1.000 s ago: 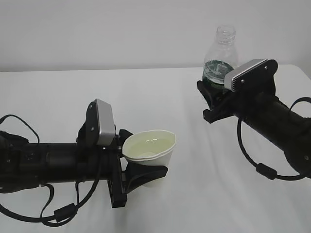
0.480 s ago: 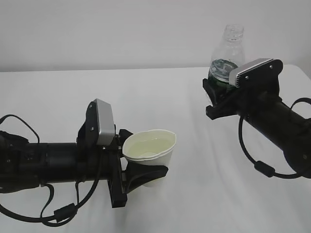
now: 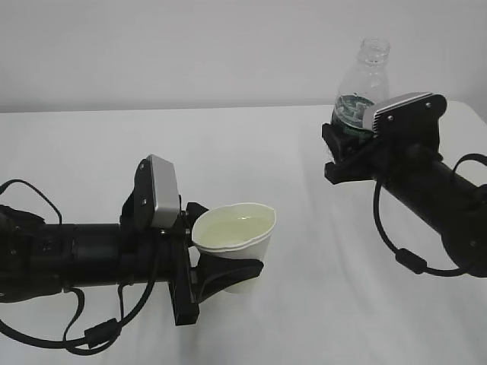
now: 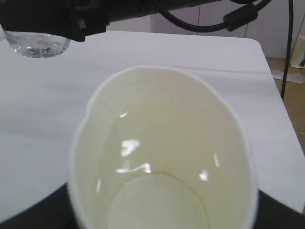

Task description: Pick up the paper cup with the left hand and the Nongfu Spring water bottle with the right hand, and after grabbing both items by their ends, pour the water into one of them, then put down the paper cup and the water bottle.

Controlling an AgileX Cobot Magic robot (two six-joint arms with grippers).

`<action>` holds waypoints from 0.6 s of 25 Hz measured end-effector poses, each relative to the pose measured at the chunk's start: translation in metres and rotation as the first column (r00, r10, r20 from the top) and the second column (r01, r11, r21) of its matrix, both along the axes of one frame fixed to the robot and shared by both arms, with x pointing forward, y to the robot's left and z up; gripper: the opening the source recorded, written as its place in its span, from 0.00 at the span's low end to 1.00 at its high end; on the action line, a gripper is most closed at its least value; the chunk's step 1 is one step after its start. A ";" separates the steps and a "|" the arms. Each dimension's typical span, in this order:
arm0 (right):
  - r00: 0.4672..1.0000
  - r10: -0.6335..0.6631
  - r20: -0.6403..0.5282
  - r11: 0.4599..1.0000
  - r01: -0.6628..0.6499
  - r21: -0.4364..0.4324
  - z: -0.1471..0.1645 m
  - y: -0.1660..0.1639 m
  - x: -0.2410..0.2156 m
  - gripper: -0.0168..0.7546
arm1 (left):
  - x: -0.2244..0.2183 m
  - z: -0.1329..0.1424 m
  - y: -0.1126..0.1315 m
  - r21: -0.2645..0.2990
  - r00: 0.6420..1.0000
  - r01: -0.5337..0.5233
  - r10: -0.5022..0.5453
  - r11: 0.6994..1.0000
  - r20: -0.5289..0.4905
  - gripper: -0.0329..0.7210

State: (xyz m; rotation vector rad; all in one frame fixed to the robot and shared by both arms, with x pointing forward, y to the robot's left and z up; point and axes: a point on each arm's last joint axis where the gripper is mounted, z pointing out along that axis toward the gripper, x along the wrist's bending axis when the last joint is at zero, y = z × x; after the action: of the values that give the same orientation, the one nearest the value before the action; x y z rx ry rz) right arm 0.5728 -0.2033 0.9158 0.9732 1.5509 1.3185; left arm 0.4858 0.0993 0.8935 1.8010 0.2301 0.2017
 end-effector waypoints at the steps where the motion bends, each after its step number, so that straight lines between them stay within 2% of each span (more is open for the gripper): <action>1: 1.000 0.000 -0.007 1.000 0.001 0.003 -0.002 0.000 0.001 0.60 | 0.000 0.000 0.000 0.000 1.000 0.000 0.000 1.000 0.000 0.60; 15: 0.996 -0.025 -0.089 1.000 0.025 0.000 -0.035 0.002 0.015 0.60 | 0.000 0.000 0.000 0.000 1.000 0.000 0.000 1.000 0.000 0.60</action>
State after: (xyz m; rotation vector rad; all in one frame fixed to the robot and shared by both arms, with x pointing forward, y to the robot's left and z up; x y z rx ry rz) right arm 0.5877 -0.2014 0.8813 1.0612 1.6003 1.2735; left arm 0.4858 0.0993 0.8935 1.8010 0.2301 0.2017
